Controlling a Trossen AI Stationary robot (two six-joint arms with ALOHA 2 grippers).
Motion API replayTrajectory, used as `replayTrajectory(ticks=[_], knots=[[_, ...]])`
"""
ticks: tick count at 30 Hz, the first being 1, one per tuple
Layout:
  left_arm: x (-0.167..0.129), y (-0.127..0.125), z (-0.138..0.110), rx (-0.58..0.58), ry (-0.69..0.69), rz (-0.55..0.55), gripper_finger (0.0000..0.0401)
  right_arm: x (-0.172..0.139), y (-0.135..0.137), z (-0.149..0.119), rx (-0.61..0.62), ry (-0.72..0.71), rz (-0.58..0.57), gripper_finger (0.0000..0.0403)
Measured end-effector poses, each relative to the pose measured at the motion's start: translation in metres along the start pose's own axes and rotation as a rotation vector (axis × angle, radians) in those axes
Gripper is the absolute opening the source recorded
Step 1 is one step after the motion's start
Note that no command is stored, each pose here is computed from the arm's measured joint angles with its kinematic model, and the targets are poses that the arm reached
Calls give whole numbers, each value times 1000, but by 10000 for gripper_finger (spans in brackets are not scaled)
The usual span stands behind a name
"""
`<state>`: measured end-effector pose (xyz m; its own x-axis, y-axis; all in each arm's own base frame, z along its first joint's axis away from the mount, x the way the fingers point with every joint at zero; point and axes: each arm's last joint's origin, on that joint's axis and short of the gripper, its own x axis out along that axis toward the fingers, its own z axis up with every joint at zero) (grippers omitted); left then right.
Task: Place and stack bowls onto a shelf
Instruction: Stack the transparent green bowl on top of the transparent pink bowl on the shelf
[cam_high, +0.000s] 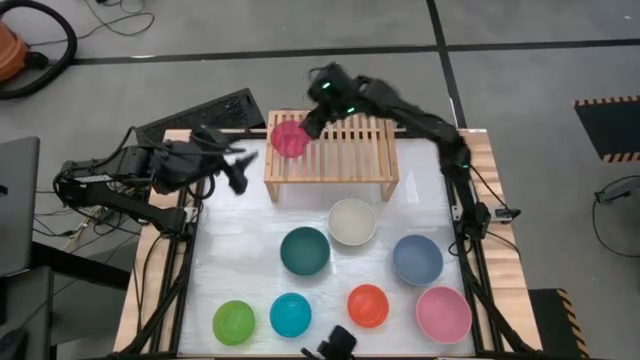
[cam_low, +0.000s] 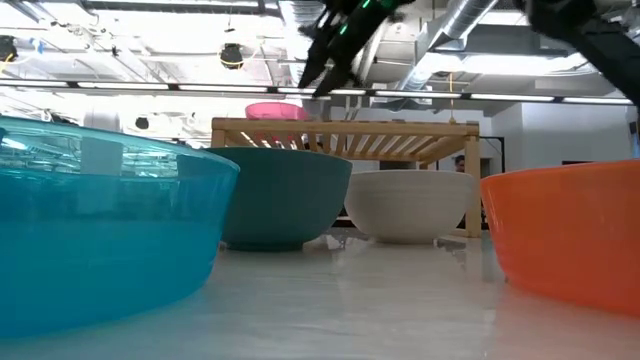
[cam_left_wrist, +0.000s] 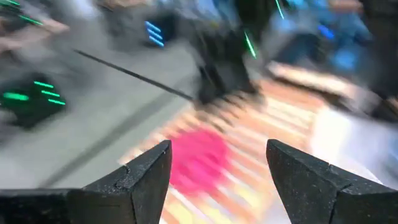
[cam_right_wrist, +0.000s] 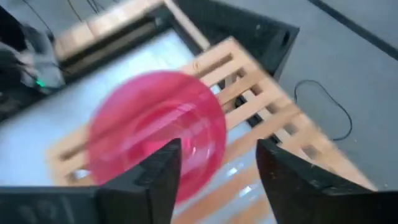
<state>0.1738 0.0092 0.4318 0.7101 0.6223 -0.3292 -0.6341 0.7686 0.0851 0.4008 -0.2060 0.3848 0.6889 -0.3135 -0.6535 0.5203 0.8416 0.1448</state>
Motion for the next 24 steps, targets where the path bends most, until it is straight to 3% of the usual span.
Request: replayTrajectory(ticks=[2, 5, 8, 11, 17, 24], knots=[[-1, -3, -10, 23, 120, -161, 251, -33, -1, 6, 7, -42, 16, 246], [-1, -11, -32, 45, 412, -380, 251, -78, 3, 7, -15, -67, 21, 246], [3, -25, -60, 44, 719, -428, 251, -107, 11, 4, -47, -71, 34, 242], [5, -45, -88, 43, 912, -467, 251, -126, 18, 1, -60, -79, 51, 238], [-13, -103, -134, 12, 1002, -675, 252, -142, 24, -6, -67, -54, 34, 235], [-40, -151, -166, -42, 1048, -704, 252, -139, 24, -12, -76, 13, 26, 235]])
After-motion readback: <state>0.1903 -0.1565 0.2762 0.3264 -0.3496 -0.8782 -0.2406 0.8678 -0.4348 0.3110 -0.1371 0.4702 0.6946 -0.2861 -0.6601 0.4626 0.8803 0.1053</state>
